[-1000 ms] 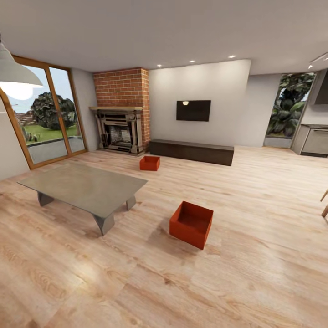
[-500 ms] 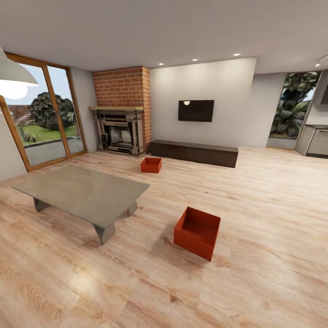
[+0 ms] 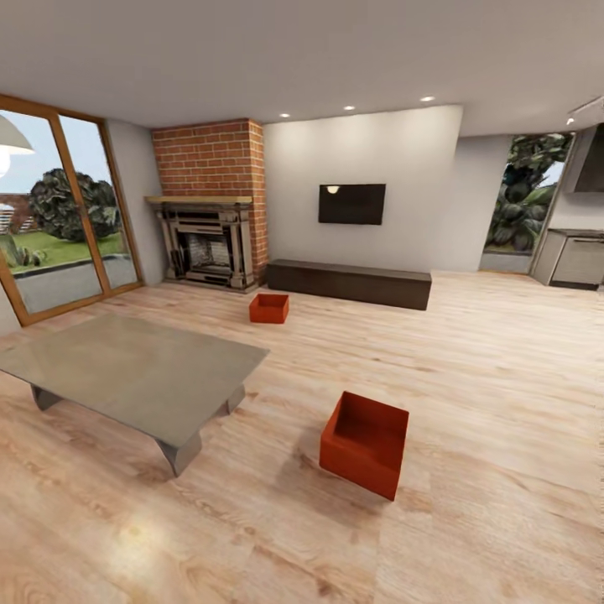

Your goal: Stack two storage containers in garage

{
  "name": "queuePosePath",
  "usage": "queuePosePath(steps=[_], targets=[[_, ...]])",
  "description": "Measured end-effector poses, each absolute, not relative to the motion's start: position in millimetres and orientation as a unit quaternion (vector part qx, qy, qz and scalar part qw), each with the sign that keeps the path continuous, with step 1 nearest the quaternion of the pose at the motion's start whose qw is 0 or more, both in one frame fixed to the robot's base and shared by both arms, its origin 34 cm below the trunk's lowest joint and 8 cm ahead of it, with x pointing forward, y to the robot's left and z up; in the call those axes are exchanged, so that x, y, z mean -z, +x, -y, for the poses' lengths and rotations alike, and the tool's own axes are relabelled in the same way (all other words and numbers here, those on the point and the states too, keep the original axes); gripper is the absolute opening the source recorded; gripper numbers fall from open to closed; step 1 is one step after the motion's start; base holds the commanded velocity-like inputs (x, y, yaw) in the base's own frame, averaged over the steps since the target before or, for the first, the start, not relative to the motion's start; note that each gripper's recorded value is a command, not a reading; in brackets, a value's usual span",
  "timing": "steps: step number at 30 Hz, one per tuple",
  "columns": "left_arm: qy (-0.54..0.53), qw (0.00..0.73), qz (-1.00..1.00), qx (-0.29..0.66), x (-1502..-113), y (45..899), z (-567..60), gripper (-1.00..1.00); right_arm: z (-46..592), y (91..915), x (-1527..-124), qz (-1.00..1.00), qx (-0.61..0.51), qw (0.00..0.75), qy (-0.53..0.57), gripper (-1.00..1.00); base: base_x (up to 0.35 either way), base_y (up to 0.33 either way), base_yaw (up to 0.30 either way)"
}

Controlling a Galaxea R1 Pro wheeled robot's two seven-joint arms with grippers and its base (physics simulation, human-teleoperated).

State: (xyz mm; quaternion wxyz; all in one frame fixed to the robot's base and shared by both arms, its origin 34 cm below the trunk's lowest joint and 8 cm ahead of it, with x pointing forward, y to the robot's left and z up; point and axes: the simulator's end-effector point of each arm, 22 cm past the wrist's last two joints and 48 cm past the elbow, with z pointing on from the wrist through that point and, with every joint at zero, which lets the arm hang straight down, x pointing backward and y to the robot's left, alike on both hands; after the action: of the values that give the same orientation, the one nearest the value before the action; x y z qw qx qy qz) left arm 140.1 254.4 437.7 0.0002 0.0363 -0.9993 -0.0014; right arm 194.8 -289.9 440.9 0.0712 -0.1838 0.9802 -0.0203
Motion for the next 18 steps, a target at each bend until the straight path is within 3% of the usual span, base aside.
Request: queuePosePath(steps=[18], targets=[[0.035, 0.000, 0.999, 0.001, -437.6, 140.4, -254.4, 1.00, 289.9, 194.9, -440.9, -0.980, 0.020, 0.071, -0.184, 1.00, 0.307, 0.086, -0.245]])
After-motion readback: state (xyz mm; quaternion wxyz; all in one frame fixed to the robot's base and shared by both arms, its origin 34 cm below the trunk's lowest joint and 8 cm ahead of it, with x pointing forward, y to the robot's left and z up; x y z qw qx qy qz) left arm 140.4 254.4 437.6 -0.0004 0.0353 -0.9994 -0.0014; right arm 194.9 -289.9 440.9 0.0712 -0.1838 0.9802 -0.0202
